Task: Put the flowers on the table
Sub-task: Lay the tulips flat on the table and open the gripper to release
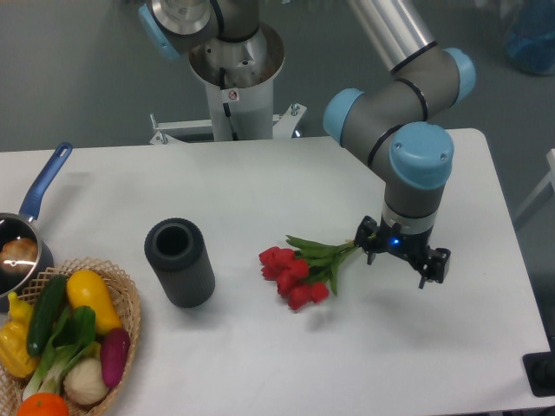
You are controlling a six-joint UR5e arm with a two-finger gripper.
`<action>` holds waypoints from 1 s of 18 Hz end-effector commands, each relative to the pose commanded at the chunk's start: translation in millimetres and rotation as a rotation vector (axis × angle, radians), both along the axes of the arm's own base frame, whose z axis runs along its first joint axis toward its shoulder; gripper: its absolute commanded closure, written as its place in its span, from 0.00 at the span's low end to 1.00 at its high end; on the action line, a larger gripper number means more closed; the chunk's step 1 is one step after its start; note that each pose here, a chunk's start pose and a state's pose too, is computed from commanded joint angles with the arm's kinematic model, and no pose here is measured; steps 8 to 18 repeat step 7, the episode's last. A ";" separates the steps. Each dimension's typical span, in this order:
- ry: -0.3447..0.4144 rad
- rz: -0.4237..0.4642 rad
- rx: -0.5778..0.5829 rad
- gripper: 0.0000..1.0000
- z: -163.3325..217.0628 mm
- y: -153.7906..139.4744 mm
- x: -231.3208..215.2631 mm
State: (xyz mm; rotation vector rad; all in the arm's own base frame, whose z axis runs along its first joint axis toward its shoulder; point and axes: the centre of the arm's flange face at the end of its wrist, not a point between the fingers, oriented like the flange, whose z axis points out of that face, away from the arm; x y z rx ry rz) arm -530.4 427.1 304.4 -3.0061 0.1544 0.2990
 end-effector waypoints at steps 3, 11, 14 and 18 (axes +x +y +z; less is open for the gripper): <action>0.025 0.008 0.013 0.00 4.2 -3.4 -4.8; 0.028 0.017 0.016 0.00 6.4 -9.1 -8.9; 0.028 0.017 0.016 0.00 6.4 -9.1 -8.9; 0.028 0.017 0.016 0.00 6.4 -9.1 -8.9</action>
